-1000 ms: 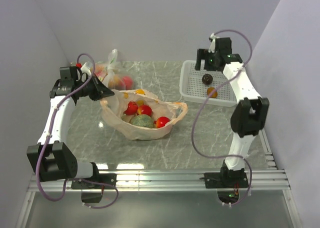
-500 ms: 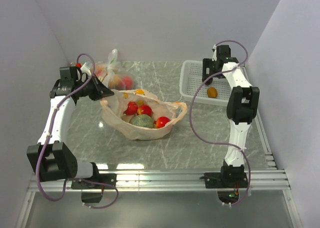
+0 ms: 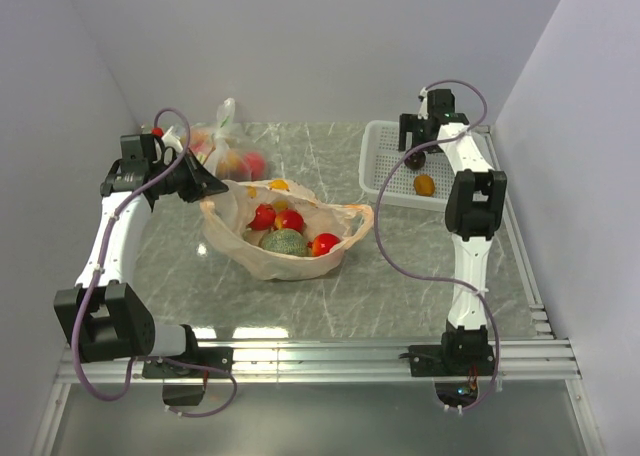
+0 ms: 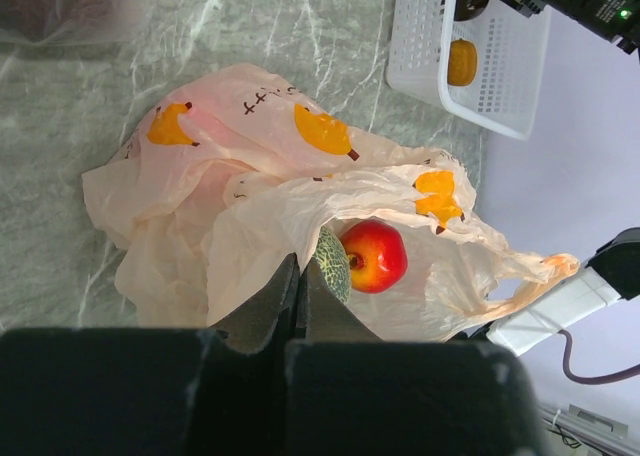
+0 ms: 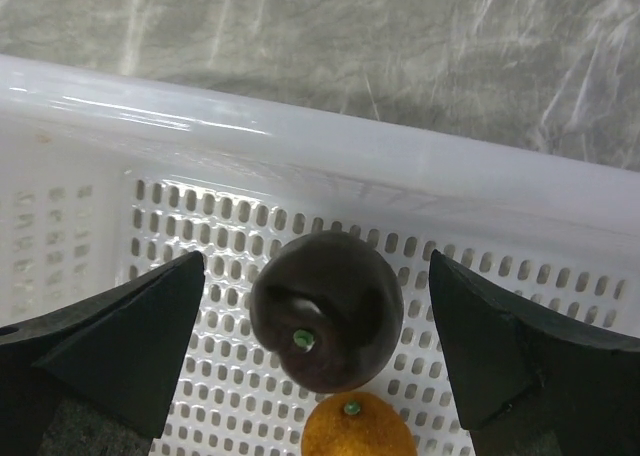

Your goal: Place the fake fruits into the plastic bag and tie a complex knot

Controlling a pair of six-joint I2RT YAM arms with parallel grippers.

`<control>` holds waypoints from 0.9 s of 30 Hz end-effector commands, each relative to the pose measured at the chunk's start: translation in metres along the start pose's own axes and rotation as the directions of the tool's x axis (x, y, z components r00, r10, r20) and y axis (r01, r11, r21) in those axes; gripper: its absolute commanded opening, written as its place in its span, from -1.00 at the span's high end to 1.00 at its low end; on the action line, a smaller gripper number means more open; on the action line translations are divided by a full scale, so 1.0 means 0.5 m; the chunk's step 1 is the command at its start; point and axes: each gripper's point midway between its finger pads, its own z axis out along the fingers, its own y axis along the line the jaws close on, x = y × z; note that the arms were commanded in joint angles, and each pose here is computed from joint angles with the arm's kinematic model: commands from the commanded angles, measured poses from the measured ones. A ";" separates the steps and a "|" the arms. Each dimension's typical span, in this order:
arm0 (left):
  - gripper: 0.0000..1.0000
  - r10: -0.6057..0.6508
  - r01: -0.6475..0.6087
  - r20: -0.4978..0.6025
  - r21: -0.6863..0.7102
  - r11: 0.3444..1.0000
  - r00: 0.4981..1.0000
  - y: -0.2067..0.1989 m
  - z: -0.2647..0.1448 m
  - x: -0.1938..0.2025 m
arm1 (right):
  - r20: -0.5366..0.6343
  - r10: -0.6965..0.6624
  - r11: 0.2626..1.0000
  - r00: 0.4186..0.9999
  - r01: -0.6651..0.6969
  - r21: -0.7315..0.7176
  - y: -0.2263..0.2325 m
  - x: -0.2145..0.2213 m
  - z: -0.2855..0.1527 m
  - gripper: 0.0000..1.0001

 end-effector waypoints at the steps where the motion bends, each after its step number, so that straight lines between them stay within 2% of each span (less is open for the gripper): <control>1: 0.99 0.027 -0.027 0.012 0.003 1.000 1.000 -0.002 0.004 -0.007 | -0.018 0.024 0.999 1.000 -0.024 0.023 -0.003 0.010 0.011 -0.99; 4: 0.99 0.023 -0.023 0.012 0.002 1.000 1.000 -0.001 0.005 -0.009 | -0.024 0.028 0.999 0.999 -0.027 0.031 -0.006 0.015 0.014 -0.93; 5: 0.99 0.023 -0.023 0.010 0.001 1.000 1.000 0.000 0.007 -0.009 | -0.027 0.027 0.999 0.999 -0.026 0.034 -0.008 0.019 0.016 -0.81; 8: 0.99 0.022 -0.022 0.009 0.000 1.000 1.000 0.001 0.008 -0.010 | -0.020 0.027 0.998 0.999 -0.027 0.049 -0.013 0.017 0.018 -0.71; 11: 0.99 0.023 -0.023 0.012 0.001 1.000 1.000 0.000 0.007 -0.012 | -0.024 0.023 0.998 0.999 -0.022 0.055 -0.017 0.018 0.017 -0.48; 12: 0.99 0.023 -0.023 0.010 0.001 1.000 1.000 0.000 0.008 -0.011 | -0.024 0.021 0.998 0.999 -0.020 0.052 -0.016 0.017 0.016 -0.32; 15: 0.99 0.023 -0.023 0.008 0.000 1.000 1.000 0.000 0.006 -0.011 | -0.035 0.015 0.999 0.999 -0.014 0.031 -0.007 0.015 -0.009 -0.15; 17: 0.99 0.028 -0.028 0.015 0.002 1.000 0.999 -0.004 0.003 -0.012 | -0.004 0.012 1.000 1.000 -0.012 0.012 0.004 -0.009 -0.055 -0.10; 18: 0.99 0.027 -0.027 0.015 0.005 1.000 1.000 -0.005 0.003 -0.011 | 0.042 0.015 0.999 0.999 -0.014 -0.029 0.022 -0.042 -0.105 -0.02; 21: 0.99 0.028 -0.028 0.019 0.009 1.000 0.999 -0.008 0.000 -0.010 | 0.111 0.022 0.993 0.994 -0.009 -0.119 0.059 -0.080 -0.184 0.03; 24: 0.99 0.031 -0.031 0.024 0.014 0.999 0.999 -0.012 -0.003 -0.012 | 0.259 0.020 0.969 0.966 0.045 -0.244 0.121 -0.147 -0.342 0.03; 26: 0.99 0.033 -0.033 0.024 0.015 0.999 0.999 -0.014 -0.002 -0.012 | 0.290 0.027 0.947 0.957 0.068 -0.314 0.155 -0.149 -0.392 0.04; 27: 0.99 0.034 -0.034 0.024 0.017 0.999 0.999 -0.015 -0.003 -0.013 | 0.338 0.030 0.931 0.941 0.096 -0.351 0.179 -0.164 -0.448 0.04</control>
